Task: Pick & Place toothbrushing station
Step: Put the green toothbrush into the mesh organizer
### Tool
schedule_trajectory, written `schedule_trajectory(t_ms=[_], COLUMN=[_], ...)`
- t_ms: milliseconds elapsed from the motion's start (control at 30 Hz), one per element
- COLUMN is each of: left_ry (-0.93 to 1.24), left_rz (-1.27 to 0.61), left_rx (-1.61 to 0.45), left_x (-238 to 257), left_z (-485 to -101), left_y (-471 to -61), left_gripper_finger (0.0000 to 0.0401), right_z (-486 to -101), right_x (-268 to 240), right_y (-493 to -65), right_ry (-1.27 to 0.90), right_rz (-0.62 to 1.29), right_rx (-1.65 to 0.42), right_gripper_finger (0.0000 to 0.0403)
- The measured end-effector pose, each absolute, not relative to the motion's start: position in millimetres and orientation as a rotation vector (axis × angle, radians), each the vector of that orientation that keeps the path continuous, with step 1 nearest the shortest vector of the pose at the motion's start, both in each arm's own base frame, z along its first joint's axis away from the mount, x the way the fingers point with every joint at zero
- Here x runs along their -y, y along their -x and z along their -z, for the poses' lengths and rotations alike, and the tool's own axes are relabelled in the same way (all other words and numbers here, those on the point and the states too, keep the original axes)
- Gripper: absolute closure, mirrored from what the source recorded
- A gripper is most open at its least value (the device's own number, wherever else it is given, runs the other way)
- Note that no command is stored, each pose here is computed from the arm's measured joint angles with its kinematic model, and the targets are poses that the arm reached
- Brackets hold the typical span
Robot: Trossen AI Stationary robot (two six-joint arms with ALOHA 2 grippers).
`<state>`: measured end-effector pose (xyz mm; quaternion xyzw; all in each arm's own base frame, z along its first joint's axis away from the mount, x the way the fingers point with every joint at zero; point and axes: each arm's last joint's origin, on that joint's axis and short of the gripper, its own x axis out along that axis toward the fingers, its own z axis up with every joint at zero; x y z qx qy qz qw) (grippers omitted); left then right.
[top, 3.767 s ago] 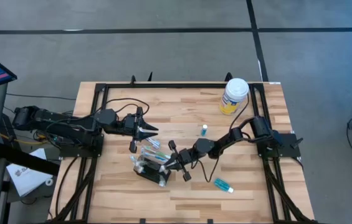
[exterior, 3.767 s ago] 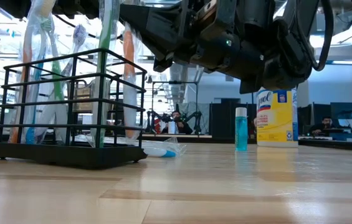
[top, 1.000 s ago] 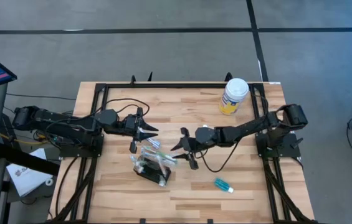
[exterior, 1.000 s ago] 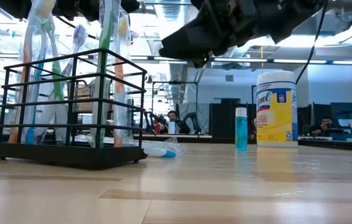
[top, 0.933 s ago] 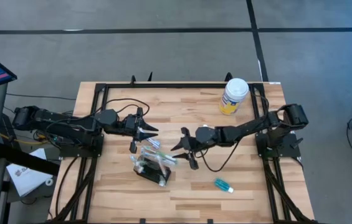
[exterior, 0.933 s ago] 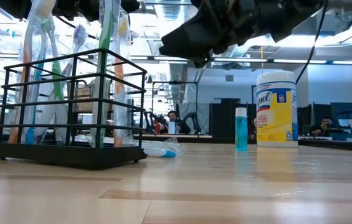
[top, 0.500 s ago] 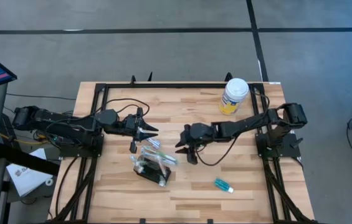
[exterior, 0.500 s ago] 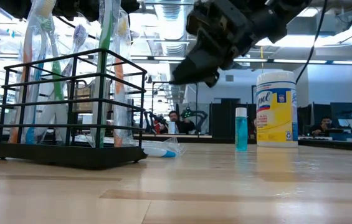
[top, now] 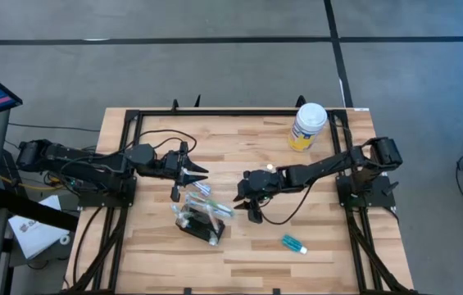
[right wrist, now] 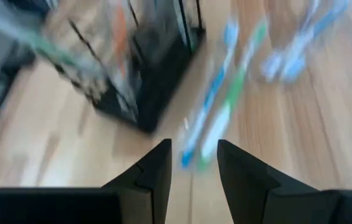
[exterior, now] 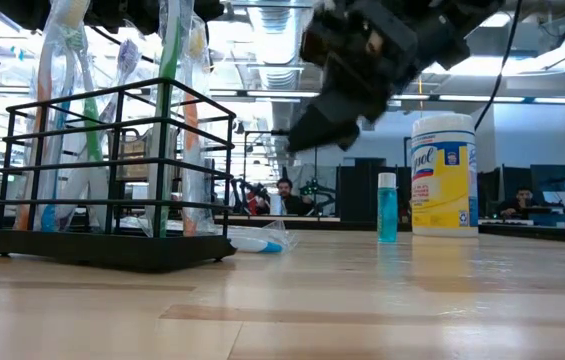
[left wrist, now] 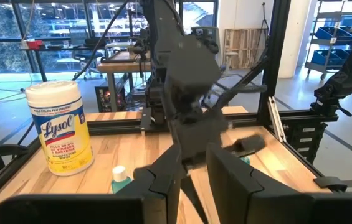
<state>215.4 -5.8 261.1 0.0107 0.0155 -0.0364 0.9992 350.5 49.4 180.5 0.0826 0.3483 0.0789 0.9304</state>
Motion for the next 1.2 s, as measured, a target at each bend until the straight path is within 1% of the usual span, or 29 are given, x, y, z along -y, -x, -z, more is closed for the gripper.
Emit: schedule_trajectory(t_ms=[100,233,633,767,867,1000,1200], left_ry=[-0.021,-0.021,-0.024,-0.024,-0.024,-0.025,-0.025], left_rz=[0.072,0.073,0.072,0.073,0.072,0.072,0.072], left_rx=[-0.031,-0.031,-0.030,-0.030,-0.031,-0.030,-0.031], left_x=[5.8,5.8,5.8,5.8,5.8,5.8,5.8], left_z=[-261.1,-261.1,-261.2,-261.3,-261.2,-261.3,-261.3], left_y=[-215.4,-215.4,-215.4,-215.4,-215.4,-215.4,-215.4], left_gripper_finger=[0.0330,0.0330,0.0330,0.0330,0.0330,0.0330,0.0330], right_z=[-171.9,-151.2,-153.7,-142.7,-142.0,-120.9,-112.4], right_x=[-51.5,-52.2,-54.3,-53.7,-53.8,-51.5,-52.9], right_y=[-354.7,-355.7,-362.0,-363.4,-370.2,-369.7,-378.6], right_ry=[-0.192,-0.189,-0.175,-0.166,-0.179,-0.186,-0.189], right_rz=[-0.155,-0.146,-0.128,-0.087,-0.087,-0.072,-0.079], right_rx=[-0.726,-0.810,-0.780,-0.803,-0.757,-0.829,-0.835], right_gripper_finger=[0.0283,0.0283,0.0283,0.0283,0.0283,0.0283,0.0283])
